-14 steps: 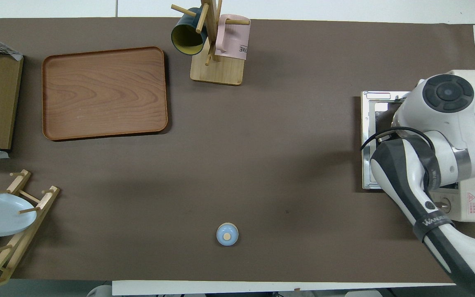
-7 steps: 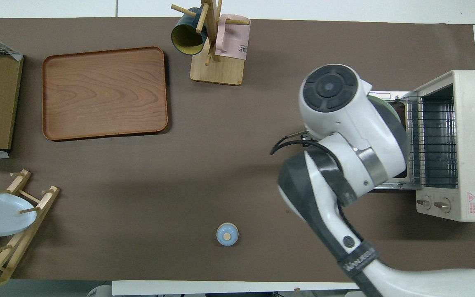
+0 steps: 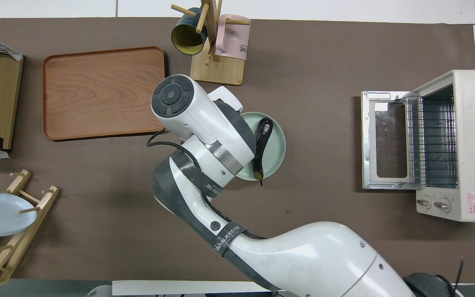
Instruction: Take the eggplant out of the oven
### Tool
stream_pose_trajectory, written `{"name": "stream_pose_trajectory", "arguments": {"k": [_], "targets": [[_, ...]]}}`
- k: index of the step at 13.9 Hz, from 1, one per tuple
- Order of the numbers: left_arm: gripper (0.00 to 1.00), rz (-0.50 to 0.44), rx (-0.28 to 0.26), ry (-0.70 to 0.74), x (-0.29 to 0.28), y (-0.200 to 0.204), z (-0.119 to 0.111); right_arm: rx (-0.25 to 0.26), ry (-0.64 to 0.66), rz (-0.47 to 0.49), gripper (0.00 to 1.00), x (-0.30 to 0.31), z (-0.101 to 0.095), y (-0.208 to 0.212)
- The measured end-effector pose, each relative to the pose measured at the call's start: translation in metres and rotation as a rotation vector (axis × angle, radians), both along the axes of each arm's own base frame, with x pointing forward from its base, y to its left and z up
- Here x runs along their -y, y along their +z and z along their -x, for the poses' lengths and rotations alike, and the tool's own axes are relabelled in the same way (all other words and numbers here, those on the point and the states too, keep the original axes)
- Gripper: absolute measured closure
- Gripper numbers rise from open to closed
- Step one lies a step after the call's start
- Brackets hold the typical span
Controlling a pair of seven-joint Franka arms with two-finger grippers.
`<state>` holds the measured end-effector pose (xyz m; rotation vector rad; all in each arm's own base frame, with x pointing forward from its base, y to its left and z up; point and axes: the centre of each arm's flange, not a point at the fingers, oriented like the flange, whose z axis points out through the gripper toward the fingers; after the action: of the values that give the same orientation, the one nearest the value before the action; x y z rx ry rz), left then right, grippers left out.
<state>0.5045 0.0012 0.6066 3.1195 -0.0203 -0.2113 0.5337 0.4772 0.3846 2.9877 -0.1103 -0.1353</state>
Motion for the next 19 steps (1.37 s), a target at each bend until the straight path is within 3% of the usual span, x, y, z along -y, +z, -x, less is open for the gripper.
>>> {"name": "stream_pose_trajectory", "arguments": {"k": [3, 5, 6, 9, 11, 13, 14, 15, 17, 19], "targets": [[0.0, -0.001, 0.017, -0.002, 0.002, -0.01, 0.004, 0.059, -0.077, -0.066, 0.97, -0.018, -0.003, -0.015], [0.0, -0.002, 0.045, -0.012, 0.008, -0.028, 0.007, 0.068, -0.098, -0.084, 0.96, -0.023, 0.0, -0.036], [0.0, -0.003, 0.065, -0.024, 0.017, -0.044, 0.008, 0.067, -0.112, -0.085, 0.92, -0.024, 0.003, -0.045], [0.0, -0.003, 0.102, -0.082, 0.078, -0.107, 0.017, 0.082, -0.136, -0.097, 0.61, -0.024, 0.0, -0.042], [0.0, 0.003, 0.107, -0.131, 0.118, -0.139, 0.022, 0.098, -0.133, -0.097, 0.58, -0.01, -0.013, -0.003], [0.0, 0.031, 0.137, -0.114, 0.164, -0.163, 0.02, 0.066, -0.095, -0.065, 0.58, 0.04, -0.027, 0.05], [0.0, 0.044, 0.166, -0.078, 0.2, -0.177, 0.021, 0.038, -0.078, -0.05, 0.62, 0.082, -0.037, 0.074], [0.0, 0.06, 0.192, -0.038, 0.238, -0.191, 0.026, 0.012, -0.076, -0.039, 0.71, 0.123, -0.043, 0.084], [0.0, 0.112, 0.248, 0.055, 0.317, -0.217, 0.046, -0.057, -0.083, -0.001, 0.94, 0.194, -0.045, 0.068], [0.0, 0.158, 0.267, 0.117, 0.378, -0.242, 0.068, -0.096, -0.046, 0.061, 0.96, 0.248, -0.04, 0.028]]}}
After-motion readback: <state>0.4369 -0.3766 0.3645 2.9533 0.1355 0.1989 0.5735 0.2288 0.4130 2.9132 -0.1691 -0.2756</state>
